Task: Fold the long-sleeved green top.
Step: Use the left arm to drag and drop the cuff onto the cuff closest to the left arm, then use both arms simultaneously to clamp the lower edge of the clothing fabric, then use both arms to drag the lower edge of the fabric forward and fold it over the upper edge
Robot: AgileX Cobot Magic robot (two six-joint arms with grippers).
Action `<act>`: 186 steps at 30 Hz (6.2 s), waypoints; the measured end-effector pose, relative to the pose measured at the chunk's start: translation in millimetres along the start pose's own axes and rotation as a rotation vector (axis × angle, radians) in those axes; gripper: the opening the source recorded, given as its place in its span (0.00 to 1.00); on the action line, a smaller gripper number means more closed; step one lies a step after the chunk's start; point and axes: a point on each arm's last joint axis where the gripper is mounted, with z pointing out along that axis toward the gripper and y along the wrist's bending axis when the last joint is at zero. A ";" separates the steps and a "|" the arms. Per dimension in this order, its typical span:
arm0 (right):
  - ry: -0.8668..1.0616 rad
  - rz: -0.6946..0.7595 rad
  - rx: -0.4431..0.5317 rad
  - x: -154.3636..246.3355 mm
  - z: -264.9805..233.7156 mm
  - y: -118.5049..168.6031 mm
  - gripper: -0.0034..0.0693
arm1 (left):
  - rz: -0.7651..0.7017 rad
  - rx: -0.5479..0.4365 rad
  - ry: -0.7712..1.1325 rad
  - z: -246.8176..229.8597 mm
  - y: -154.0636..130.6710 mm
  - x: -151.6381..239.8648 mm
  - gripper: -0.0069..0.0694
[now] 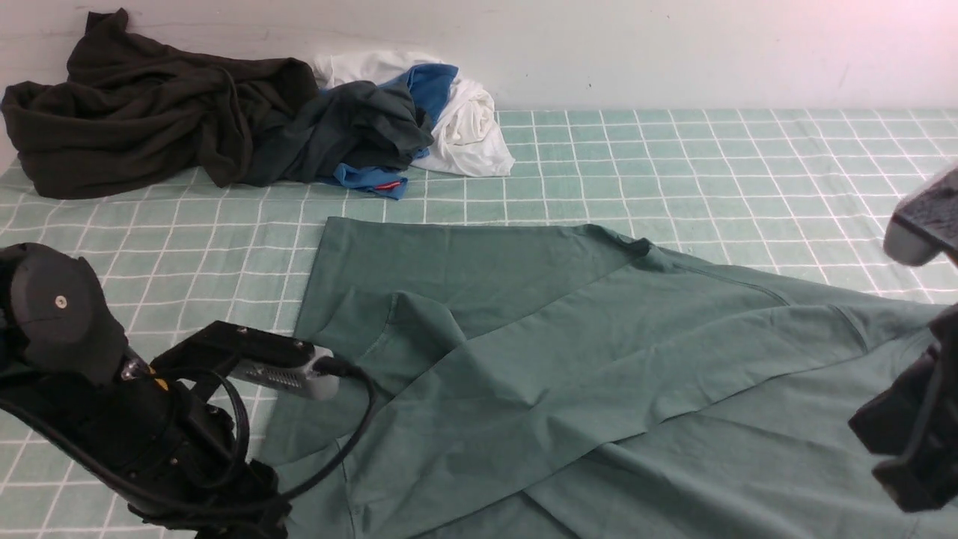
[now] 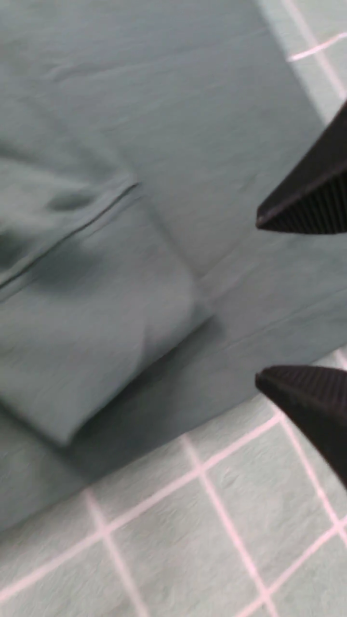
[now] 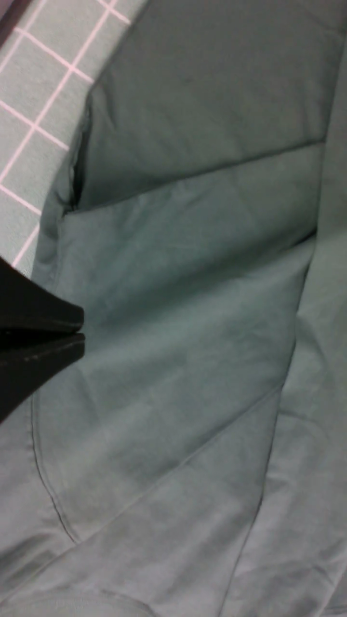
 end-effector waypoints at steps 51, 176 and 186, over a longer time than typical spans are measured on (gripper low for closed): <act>-0.001 -0.033 -0.075 58.7 1.6 13.3 0.03 | 0.758 -0.248 0.291 73.4 -67.7 33.7 0.41; 0.168 -0.736 0.217 -20.2 92.6 -54.8 0.05 | 0.461 -0.406 0.056 -67.1 -22.7 -52.6 0.11; 0.103 -0.553 0.166 -93.2 117.2 -123.1 0.05 | 0.316 -0.401 -0.046 -83.3 45.8 -146.2 0.11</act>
